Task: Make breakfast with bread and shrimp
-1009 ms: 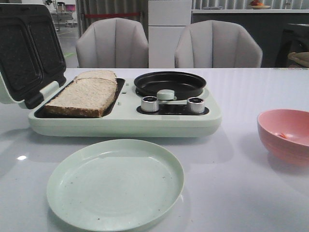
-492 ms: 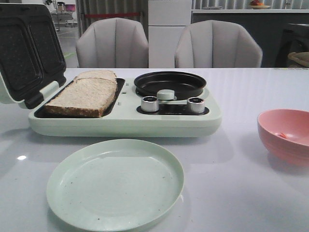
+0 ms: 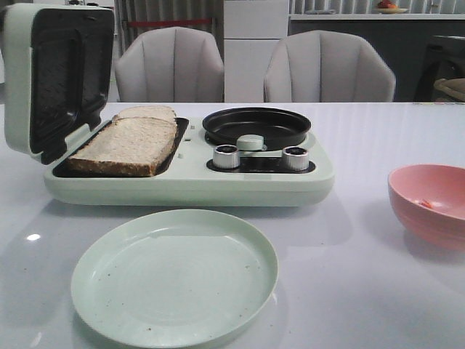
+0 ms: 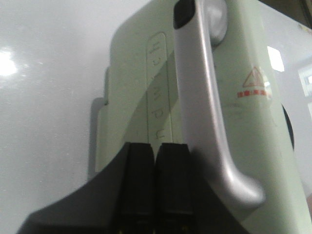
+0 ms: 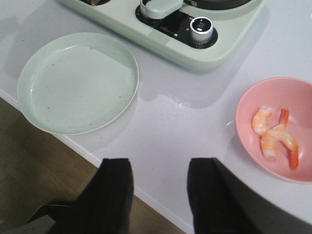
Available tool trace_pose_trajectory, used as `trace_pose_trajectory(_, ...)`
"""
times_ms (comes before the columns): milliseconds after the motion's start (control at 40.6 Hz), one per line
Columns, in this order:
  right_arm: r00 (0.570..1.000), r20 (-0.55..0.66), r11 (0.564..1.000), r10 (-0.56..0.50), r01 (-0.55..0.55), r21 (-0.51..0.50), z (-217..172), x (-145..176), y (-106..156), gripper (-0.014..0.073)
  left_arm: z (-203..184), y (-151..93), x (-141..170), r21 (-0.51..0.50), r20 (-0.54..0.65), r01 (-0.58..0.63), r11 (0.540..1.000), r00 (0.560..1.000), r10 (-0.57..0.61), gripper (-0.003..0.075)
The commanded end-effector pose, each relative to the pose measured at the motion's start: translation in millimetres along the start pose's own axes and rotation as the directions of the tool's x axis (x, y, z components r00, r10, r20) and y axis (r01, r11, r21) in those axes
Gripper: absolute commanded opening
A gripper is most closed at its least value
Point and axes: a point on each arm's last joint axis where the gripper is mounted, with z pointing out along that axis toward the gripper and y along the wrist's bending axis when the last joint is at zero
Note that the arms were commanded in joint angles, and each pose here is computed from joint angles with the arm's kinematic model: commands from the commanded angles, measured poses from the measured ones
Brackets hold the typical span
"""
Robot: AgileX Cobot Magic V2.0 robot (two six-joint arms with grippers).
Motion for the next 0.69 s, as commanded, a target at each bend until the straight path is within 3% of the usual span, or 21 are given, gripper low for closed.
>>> trace_pose_trajectory(0,0.996,0.093,1.0,-0.007,0.006,0.01,-7,-13,0,0.0391,-16,-36,-9,0.088,0.062,-0.084,0.993,0.995,0.079,0.0099)
trace_pose_trajectory(197,0.996,0.093,1.0,-0.007,0.006,0.01,-7,-13,0,0.0391,-11,-69,14,0.109,0.03,-0.181,0.977,0.983,0.179,0.0099)
trace_pose_trajectory(369,0.996,0.093,1.0,-0.007,0.006,0.01,-7,-13,0,0.0391,-16,-101,54,0.102,0.03,-0.284,0.953,0.959,0.283,0.0099)
trace_pose_trajectory(665,0.996,0.091,1.0,-0.007,0.006,0.01,-7,-13,0,0.0391,-50,-156,147,0.223,0.051,-0.492,0.842,0.868,0.494,0.01)
